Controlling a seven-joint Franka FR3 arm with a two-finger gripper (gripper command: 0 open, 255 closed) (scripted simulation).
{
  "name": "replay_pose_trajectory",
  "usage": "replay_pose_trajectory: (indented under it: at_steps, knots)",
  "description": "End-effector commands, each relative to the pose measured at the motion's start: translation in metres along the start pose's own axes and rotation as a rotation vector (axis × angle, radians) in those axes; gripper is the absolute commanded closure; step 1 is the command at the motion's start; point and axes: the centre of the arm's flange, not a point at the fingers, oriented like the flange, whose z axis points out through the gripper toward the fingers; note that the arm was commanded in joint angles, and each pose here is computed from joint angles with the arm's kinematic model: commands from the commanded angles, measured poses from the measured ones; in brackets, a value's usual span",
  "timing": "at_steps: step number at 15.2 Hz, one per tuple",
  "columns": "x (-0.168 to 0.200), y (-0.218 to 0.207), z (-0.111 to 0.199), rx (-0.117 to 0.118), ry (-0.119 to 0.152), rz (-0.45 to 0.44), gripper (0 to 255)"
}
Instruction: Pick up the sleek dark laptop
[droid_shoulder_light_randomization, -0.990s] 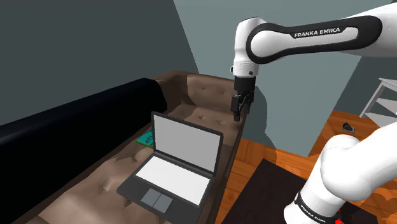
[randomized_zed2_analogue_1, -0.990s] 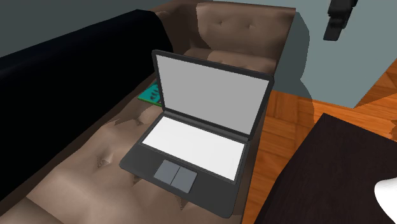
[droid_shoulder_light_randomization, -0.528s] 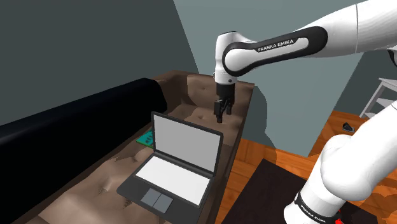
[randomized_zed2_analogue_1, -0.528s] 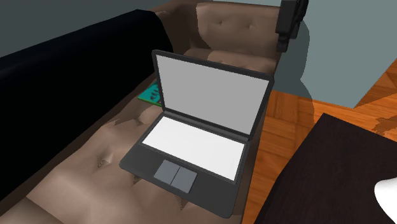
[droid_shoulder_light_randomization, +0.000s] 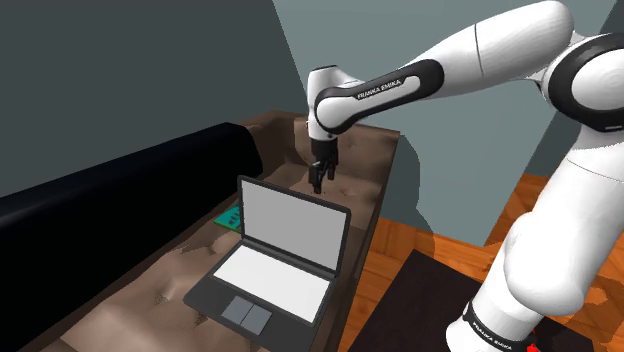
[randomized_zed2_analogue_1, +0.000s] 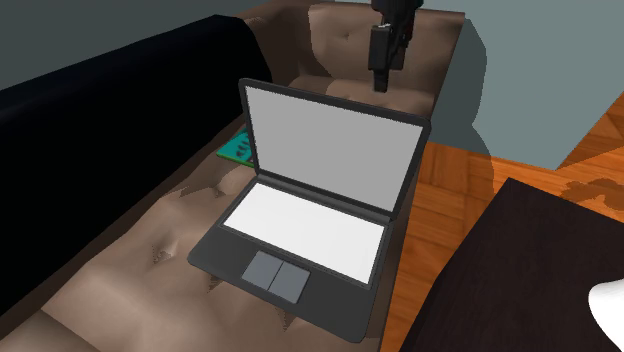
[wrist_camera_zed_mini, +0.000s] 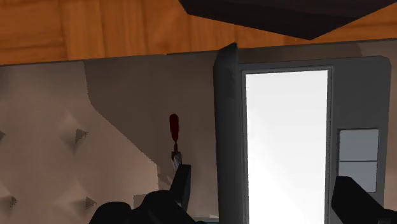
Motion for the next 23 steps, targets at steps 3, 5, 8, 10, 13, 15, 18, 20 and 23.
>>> replay_pose_trajectory:
  at_steps: [3,5,8,10,13,15,18,20,23]
  knots:
    - [0.049,0.002,0.020,-0.027,0.018,-0.047,0]
    - [0.073,0.002,0.029,-0.040,0.026,-0.070,0]
    - [0.094,0.001,0.041,-0.051,0.034,-0.091,0]
    - [0.095,0.001,0.052,-0.051,0.034,-0.091,0]
    - [0.096,0.000,0.068,-0.051,0.034,-0.091,0]
    - [0.097,-0.001,0.076,-0.051,0.034,-0.091,0]
    - [0.097,-0.001,0.076,-0.051,0.034,-0.091,255]
    - [0.097,-0.001,0.076,-0.051,0.034,-0.091,255]
    - [0.097,-0.001,0.075,-0.051,0.034,-0.091,255]
